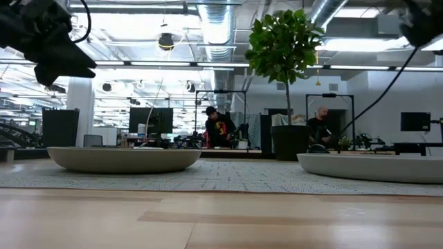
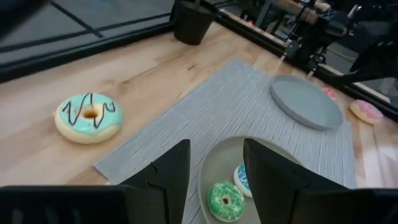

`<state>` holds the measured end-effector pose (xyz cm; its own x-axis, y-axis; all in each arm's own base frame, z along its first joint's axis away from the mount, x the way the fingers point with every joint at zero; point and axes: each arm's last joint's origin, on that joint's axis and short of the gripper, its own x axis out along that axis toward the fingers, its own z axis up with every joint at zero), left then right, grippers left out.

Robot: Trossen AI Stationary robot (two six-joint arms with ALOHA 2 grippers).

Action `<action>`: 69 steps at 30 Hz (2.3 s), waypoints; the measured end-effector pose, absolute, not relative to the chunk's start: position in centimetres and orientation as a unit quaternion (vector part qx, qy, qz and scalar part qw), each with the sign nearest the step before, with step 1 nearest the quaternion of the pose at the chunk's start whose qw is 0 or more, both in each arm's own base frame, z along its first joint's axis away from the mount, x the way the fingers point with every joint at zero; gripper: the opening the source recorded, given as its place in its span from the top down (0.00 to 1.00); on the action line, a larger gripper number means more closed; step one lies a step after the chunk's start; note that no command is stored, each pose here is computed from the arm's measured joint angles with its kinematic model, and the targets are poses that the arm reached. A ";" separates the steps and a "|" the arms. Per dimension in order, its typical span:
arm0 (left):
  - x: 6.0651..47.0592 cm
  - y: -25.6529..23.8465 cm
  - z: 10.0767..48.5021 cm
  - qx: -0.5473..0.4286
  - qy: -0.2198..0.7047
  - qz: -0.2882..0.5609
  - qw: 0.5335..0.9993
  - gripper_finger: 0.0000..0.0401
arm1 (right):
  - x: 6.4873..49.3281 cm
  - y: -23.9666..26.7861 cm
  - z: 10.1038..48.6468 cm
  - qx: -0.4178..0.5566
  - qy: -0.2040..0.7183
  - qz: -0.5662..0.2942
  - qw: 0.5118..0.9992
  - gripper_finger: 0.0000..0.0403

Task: Pick & Place donuts
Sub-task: Put the small pink donut on the dark gray plate

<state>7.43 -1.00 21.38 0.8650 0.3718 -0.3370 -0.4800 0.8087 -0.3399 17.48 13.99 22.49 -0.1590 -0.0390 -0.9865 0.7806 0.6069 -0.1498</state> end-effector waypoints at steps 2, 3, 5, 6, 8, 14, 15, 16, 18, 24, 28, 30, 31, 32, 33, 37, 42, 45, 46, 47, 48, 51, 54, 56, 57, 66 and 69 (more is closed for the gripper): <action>7.5 -1.0 21.4 -0.206 0.126 0.224 0.944 0.65 | 16.6 14.1 21.5 0.292 0.678 -0.342 0.581 0.80; 7.5 -1.0 21.5 -0.205 0.126 0.224 0.944 0.65 | 16.3 14.1 21.2 0.301 0.678 -0.336 0.580 0.80; 7.5 -1.0 21.6 -0.208 0.121 0.223 0.945 0.65 | 15.7 14.2 20.4 0.313 0.680 -0.331 0.574 0.80; 7.5 -1.0 21.6 -0.210 0.119 0.222 0.945 0.65 | 15.5 14.1 20.2 0.314 0.680 -0.334 0.572 0.80; 7.5 -1.0 21.6 -0.213 0.117 0.223 0.944 0.65 | 15.0 14.0 19.8 0.313 0.680 -0.341 0.569 0.80; 7.5 -1.0 21.6 -0.222 0.110 0.234 0.940 0.65 | 14.3 13.6 18.1 0.306 0.678 -0.366 0.559 0.80; 7.5 -1.0 21.6 -0.222 0.110 0.234 0.940 0.65 | 14.3 13.5 17.9 0.306 0.679 -0.365 0.560 0.80; 7.5 -1.0 21.6 -0.224 0.109 0.234 0.940 0.65 | 14.2 13.5 17.6 0.306 0.677 -0.364 0.562 0.80; 7.5 -1.0 21.6 -0.229 0.107 0.235 0.938 0.65 | 14.2 13.4 17.2 0.306 0.671 -0.364 0.569 0.80; 7.5 -1.0 21.7 -0.239 0.104 0.237 0.936 0.65 | 14.3 13.1 17.1 0.294 0.650 -0.373 0.593 0.72; 7.5 -1.0 21.7 -0.240 0.104 0.237 0.936 0.65 | 14.2 13.0 17.1 0.287 0.648 -0.379 0.595 0.63; 7.5 -1.0 21.7 -0.240 0.104 0.237 0.936 0.65 | 14.1 12.9 17.1 0.285 0.647 -0.388 0.591 0.59; 7.5 -1.0 21.7 -0.240 0.104 0.237 0.936 0.65 | 14.0 12.8 17.1 0.285 0.646 -0.394 0.589 0.57; 7.5 -1.0 21.7 -0.240 0.104 0.237 0.936 0.65 | 14.0 12.8 17.1 0.286 0.645 -0.395 0.589 0.55; 7.5 -1.0 21.7 -0.240 0.104 0.237 0.936 0.65 | 14.1 12.9 17.1 0.288 0.644 -0.394 0.589 0.54; 7.5 -1.0 21.7 -0.240 0.104 0.237 0.936 0.65 | 14.2 13.0 17.1 0.299 0.639 -0.388 0.593 0.52; 7.5 -1.0 21.6 -0.240 0.104 0.237 0.936 0.65 | 14.6 13.2 17.0 0.308 0.627 -0.380 0.607 0.53; 7.5 -1.0 21.6 -0.240 0.104 0.237 0.936 0.65 | 14.6 13.2 17.0 0.307 0.626 -0.380 0.608 0.52; 7.5 -1.0 21.6 -0.240 0.104 0.237 0.936 0.65 | 14.6 13.2 17.0 0.307 0.626 -0.380 0.607 0.51; 7.5 -1.0 21.6 -0.240 0.104 0.237 0.936 0.65 | 14.6 13.2 17.0 0.307 0.626 -0.380 0.608 0.50; 7.5 -1.0 21.6 -0.240 0.104 0.237 0.936 0.65 | 14.6 13.2 17.0 0.308 0.626 -0.379 0.608 0.49; 7.5 -1.0 21.6 -0.239 0.104 0.237 0.936 0.65 | 14.6 13.2 17.0 0.309 0.626 -0.377 0.608 0.44; 7.5 -1.0 21.6 -0.239 0.104 0.237 0.936 0.65 | 14.6 13.2 16.5 0.315 0.626 -0.372 0.609 0.39; 7.5 -1.0 21.6 -0.239 0.105 0.236 0.936 0.65 | 14.4 13.1 15.7 0.324 0.627 -0.364 0.608 0.37; 7.5 -1.0 21.6 -0.240 0.105 0.236 0.936 0.65 | 14.4 13.1 15.3 0.331 0.630 -0.358 0.605 0.37; 7.5 -1.0 21.6 -0.243 0.105 0.235 0.935 0.65 | 13.7 12.5 14.1 0.330 0.625 -0.375 0.600 0.36; 7.5 -1.0 21.6 -0.243 0.105 0.235 0.935 0.65 | 13.6 12.4 13.8 0.336 0.625 -0.377 0.595 0.36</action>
<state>7.54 -1.00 21.64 0.8679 0.3877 -0.3105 -0.4899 0.7715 -0.4059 13.57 12.41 13.78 -0.0652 -0.0288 -0.9975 0.8687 0.4902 -0.0709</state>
